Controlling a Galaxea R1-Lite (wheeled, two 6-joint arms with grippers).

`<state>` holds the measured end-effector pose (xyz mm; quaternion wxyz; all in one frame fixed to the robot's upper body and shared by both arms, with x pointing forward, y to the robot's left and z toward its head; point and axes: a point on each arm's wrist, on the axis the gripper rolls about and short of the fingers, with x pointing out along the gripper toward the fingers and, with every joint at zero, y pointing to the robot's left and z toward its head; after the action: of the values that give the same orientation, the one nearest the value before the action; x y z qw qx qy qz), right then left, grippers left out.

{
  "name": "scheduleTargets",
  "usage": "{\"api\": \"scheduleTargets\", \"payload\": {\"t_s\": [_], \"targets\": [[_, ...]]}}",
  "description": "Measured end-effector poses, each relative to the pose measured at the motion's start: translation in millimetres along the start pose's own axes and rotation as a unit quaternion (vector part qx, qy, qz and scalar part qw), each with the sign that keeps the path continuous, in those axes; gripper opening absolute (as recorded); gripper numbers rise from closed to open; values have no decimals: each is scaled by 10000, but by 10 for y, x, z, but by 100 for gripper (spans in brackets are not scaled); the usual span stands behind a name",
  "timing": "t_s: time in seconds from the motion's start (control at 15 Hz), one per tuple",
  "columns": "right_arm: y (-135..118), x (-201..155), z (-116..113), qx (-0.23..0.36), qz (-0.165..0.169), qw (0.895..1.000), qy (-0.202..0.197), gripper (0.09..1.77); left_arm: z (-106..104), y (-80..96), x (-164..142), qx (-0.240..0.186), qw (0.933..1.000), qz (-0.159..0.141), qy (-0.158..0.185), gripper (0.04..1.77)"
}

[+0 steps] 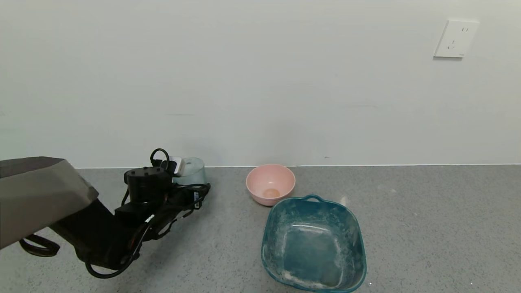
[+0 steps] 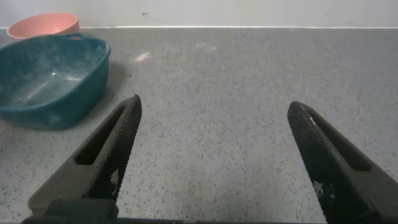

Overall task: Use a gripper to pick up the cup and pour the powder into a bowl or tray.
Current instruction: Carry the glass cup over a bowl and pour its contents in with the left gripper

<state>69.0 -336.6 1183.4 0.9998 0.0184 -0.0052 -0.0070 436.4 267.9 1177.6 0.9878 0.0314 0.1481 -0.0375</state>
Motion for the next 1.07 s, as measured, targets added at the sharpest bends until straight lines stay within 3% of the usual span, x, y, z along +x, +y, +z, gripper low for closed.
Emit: {"api": "scheduleTargets", "payload": {"t_s": [0.2, 0.47, 0.8, 1.07], "targets": [[0, 0, 0, 1, 2, 10000, 2, 171, 289, -142, -149, 263, 9996, -42, -10, 129], [0, 0, 0, -2, 2, 10000, 0, 171, 629, -330, -257, 823, 9961, 240, -224, 129], [0, 0, 0, 0, 2, 10000, 0, 171, 848, -522, -269, 1326, 9899, 473, -189, 129], [0, 0, 0, 0, 2, 10000, 0, 171, 998, -709, -257, 1863, 9809, 547, -139, 129]]}}
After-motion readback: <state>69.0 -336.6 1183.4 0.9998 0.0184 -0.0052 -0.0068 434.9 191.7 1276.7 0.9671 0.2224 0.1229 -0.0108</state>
